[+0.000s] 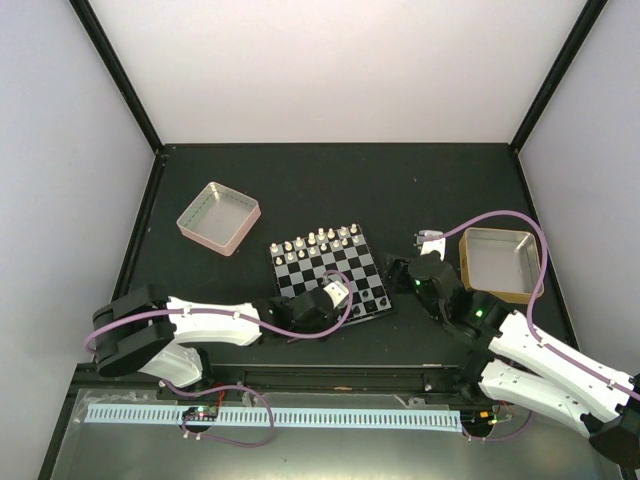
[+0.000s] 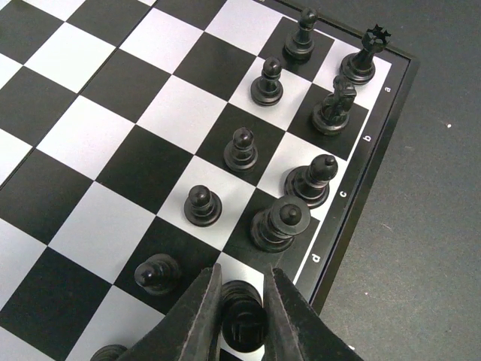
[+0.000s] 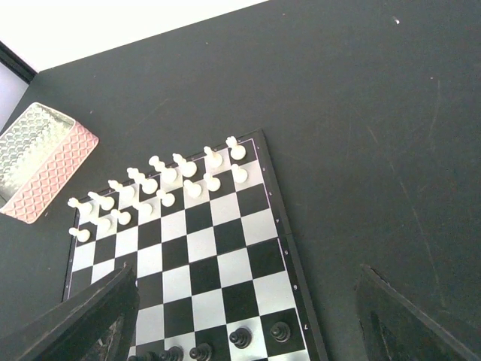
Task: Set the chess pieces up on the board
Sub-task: Place the chess piece on the chessboard, then reset both arms
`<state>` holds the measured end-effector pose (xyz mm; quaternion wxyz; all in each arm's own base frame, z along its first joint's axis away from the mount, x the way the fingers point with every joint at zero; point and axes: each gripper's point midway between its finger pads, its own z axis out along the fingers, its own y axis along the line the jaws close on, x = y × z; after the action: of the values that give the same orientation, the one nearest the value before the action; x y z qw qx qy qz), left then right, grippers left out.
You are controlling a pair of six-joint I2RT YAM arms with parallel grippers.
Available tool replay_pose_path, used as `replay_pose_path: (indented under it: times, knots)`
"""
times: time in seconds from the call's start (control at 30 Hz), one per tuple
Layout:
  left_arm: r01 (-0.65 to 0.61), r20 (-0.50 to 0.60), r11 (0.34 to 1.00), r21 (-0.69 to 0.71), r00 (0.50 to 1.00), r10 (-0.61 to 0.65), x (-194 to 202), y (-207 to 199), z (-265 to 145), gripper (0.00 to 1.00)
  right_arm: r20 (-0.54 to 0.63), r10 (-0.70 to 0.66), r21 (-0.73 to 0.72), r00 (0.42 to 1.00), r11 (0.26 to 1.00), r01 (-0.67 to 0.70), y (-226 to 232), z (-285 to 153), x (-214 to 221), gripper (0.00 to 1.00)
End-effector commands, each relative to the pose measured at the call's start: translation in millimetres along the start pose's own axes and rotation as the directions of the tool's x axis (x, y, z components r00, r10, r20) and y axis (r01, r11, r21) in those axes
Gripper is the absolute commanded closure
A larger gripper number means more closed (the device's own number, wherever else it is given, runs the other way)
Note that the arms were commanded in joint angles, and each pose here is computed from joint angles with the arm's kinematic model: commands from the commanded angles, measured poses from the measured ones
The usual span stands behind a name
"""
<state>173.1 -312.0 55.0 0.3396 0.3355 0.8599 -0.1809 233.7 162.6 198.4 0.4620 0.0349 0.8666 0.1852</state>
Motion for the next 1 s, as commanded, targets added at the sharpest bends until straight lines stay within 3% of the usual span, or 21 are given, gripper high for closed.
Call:
replay_pose_path:
  times: [0.0,0.4,0.73,0.97]
  knots:
    - [-0.013,0.006,1.000,0.021,1.000,0.013,-1,-6,-2,0.83,0.026,0.024,-0.004,0.999,1.000,-0.024,1,-3,-9,0.21]
    - [-0.008,0.022,1.000,0.026,1.000,0.008,-11,-7,-8,0.74,0.026,0.029,-0.010,0.999,1.000,-0.029,2,-4,-10,0.21]
    - [0.033,0.171,0.999,-0.007,0.985,-0.031,-63,2,-61,0.43,0.035,0.039,-0.012,0.999,0.999,-0.039,-1,-11,-13,0.21]
    - [0.196,0.290,0.975,-0.106,0.944,-0.158,-93,45,-114,0.19,0.014,0.018,0.009,1.000,1.000,-0.018,-12,-22,-9,0.19]
